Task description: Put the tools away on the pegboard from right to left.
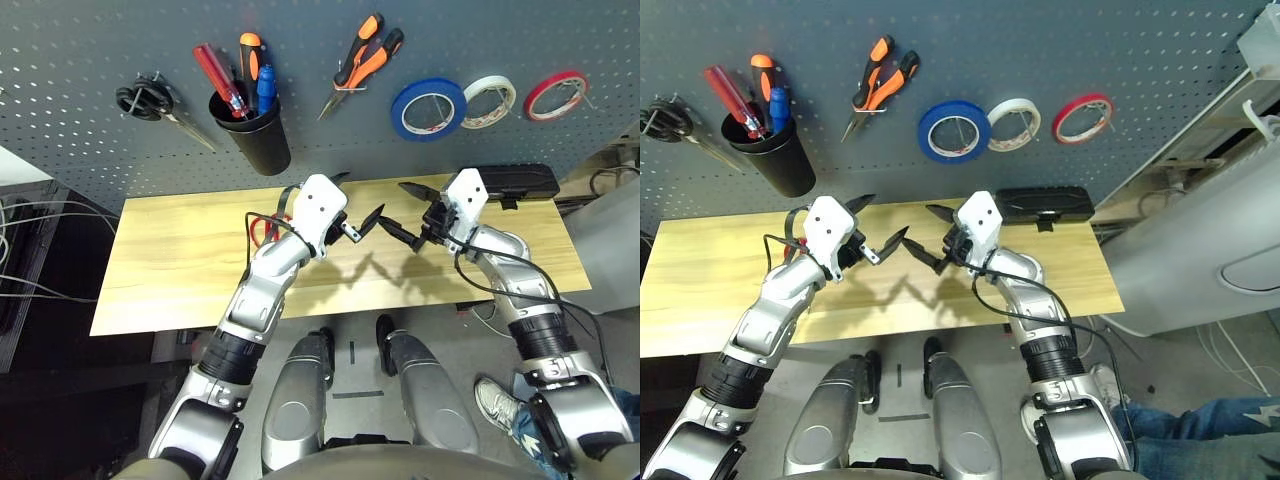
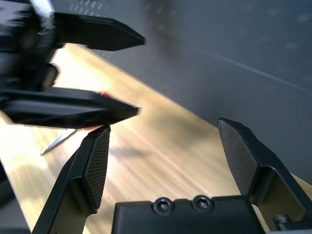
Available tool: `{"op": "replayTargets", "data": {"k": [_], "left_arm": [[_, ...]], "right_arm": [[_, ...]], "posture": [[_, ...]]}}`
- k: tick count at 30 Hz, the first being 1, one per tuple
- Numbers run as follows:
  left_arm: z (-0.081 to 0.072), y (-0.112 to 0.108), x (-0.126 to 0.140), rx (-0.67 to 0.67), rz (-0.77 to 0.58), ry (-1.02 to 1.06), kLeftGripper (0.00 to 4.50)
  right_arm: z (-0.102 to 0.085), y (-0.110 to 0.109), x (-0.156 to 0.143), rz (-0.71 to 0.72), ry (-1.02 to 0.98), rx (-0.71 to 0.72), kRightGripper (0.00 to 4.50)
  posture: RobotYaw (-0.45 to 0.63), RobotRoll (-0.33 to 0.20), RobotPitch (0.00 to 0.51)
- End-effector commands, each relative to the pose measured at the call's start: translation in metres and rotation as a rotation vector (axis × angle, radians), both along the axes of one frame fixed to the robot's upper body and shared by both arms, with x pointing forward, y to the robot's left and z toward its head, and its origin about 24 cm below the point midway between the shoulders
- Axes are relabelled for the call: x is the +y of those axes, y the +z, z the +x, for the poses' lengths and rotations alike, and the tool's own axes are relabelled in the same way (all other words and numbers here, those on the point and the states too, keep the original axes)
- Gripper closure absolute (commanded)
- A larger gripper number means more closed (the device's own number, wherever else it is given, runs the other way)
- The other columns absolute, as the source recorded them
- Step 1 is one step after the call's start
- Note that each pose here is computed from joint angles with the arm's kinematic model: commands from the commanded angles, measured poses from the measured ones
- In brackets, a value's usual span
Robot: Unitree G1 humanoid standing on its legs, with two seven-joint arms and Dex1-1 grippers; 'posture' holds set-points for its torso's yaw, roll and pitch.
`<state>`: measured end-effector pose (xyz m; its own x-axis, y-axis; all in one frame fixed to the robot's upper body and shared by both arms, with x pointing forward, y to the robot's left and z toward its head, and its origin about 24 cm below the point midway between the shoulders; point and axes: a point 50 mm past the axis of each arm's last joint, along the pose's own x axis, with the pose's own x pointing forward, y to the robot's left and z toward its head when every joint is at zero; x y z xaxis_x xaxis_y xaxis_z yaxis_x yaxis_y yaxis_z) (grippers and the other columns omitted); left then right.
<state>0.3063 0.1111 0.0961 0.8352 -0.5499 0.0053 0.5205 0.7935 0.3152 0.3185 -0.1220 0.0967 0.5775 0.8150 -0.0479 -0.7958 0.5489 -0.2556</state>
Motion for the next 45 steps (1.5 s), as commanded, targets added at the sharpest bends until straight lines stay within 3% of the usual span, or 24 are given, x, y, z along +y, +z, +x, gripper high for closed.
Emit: {"op": "replayTargets", "data": {"k": [1, 10, 19, 25, 35, 39, 45], "left_arm": [[0.001, -0.034, 0.017, 0.130, 0.004, 0.128, 0.02], [0.016, -0.066, 0.070, 0.244, -0.039, 0.468, 0.02], [0.025, -0.081, 0.126, 0.311, -0.089, 0.772, 0.02], [0.022, -0.091, 0.137, 0.349, -0.062, 0.821, 0.02], [0.010, -0.118, 0.128, 0.492, 0.012, 0.795, 0.02], [0.007, -0.122, 0.126, 0.530, 0.029, 0.792, 0.94], [0.001, -0.133, 0.122, 0.650, 0.025, 0.754, 2.98]], "right_arm": [[0.000, -0.012, 0.013, -0.065, 0.047, 0.009, 0.00], [0.008, -0.019, 0.035, -0.096, 0.046, 0.026, 0.00], [0.008, -0.014, 0.038, -0.094, 0.062, 0.031, 0.00], [0.005, -0.011, 0.037, -0.093, 0.065, 0.034, 0.00], [-0.001, -0.001, 0.043, -0.060, 0.084, 0.035, 0.00], [-0.002, 0.001, 0.046, -0.054, 0.091, 0.036, 0.00], [0.000, 0.001, 0.047, -0.051, 0.094, 0.036, 0.00]], "posture": [[0.11, 0.000, 0.288], [0.12, 0.000, 0.303], [0.09, 0.000, 0.318], [0.06, 0.000, 0.325], [0.05, 0.000, 0.335], [0.05, 0.000, 0.336], [0.06, 0.000, 0.326]]}}
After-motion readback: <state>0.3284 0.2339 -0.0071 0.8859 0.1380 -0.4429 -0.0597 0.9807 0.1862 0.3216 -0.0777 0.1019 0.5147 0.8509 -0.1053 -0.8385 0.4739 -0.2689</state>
